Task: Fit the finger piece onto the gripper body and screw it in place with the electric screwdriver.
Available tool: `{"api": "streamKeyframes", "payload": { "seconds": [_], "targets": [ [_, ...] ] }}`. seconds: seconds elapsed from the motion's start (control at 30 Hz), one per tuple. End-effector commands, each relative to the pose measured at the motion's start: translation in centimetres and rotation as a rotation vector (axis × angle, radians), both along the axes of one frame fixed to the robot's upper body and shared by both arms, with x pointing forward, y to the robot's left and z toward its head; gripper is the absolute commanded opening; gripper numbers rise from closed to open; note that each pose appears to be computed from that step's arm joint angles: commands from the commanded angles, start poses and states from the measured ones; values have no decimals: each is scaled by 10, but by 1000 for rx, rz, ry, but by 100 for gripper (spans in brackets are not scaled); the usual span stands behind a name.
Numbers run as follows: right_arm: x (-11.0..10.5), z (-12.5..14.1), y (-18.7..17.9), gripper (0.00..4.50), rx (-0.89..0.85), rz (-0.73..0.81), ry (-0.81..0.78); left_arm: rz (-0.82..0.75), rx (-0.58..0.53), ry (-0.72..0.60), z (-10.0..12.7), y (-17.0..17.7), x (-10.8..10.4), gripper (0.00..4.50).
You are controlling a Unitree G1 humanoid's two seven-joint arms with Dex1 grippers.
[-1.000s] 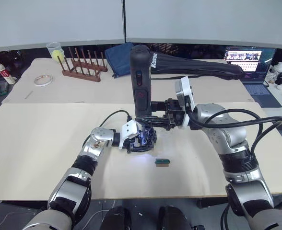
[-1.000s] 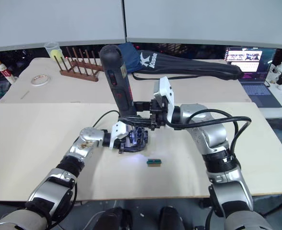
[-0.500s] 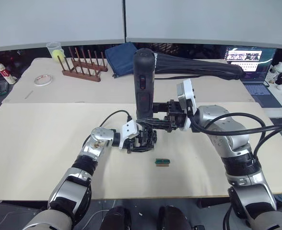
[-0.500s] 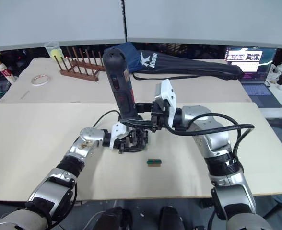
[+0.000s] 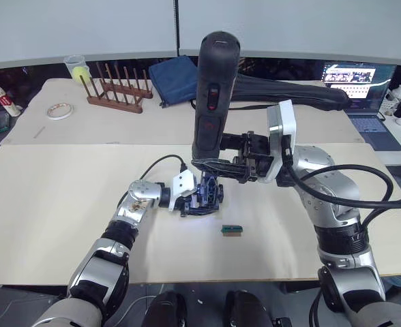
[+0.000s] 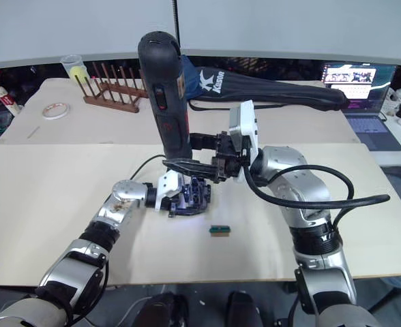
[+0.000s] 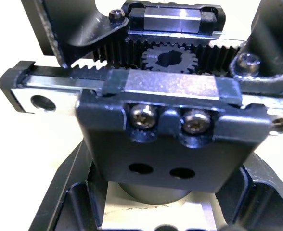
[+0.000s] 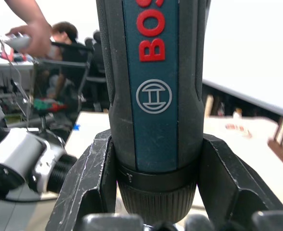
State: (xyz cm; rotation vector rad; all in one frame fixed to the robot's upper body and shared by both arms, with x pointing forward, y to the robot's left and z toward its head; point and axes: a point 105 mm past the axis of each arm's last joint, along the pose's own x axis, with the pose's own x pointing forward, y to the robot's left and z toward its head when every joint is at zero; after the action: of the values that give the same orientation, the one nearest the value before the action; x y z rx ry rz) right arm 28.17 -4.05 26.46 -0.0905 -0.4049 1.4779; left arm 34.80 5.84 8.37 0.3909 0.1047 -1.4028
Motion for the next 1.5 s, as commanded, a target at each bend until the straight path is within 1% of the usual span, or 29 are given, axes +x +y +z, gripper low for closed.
{"api": "streamKeyframes", "payload": {
  "seconds": [0.03, 0.2, 0.27, 0.3, 0.33, 0.37, 0.43, 0.5, 0.57, 0.67, 0.77, 0.83, 0.93, 1.1, 1.27, 1.5],
  "targets": [
    [-7, 25, -4, 194, 61, 11, -63, 12, 9, -5, 2, 5, 3, 236],
    [-12, 34, -6, 194, 82, 43, -33, 34, 18, 7, 2, 8, 6, 236],
    [-19, 41, -6, 194, 101, 84, -7, 33, 20, 10, 5, 13, 5, 342],
    [-21, 43, -6, 194, 106, 99, 4, 33, 24, 7, 6, 16, 5, 373],
    [-24, 44, -6, 194, 107, 114, 19, 33, 27, 4, 8, 20, 4, 422],
    [-27, 44, -6, 194, 104, 131, 35, 32, 30, 2, 10, 24, 4, 450],
    [-33, 41, -8, 194, 79, 155, 48, 23, 38, -2, 14, 32, 0, 450],
    [-41, 34, -13, 194, 43, 165, 50, -8, 54, -5, 20, 41, -9, 450],
    [-45, 31, -16, 194, 27, 164, 55, -29, 64, -3, 23, 45, -16, 450],
    [-50, 18, -24, 194, -13, 135, 57, -124, 77, 19, 33, 49, -45, 450],
    [-54, -1, -31, 194, -53, 72, 44, -193, 59, 40, 39, 42, -71, 450],
    [-52, -11, -35, 194, -58, 15, 45, -215, 50, 43, 40, 36, -82, 450],
    [-45, -24, -41, 194, -49, -65, 65, -223, 41, 44, 41, 29, -85, 450],
    [-40, -44, -48, 194, -52, -138, 87, -236, 30, 39, 41, 20, -85, 450],
    [-35, -54, -54, 194, -32, -209, 114, -240, 24, 39, 41, 15, -85, 450],
    [-37, -60, -54, 194, -26, -231, 127, -234, 22, 35, 40, 14, -83, 450]
  ]
}}
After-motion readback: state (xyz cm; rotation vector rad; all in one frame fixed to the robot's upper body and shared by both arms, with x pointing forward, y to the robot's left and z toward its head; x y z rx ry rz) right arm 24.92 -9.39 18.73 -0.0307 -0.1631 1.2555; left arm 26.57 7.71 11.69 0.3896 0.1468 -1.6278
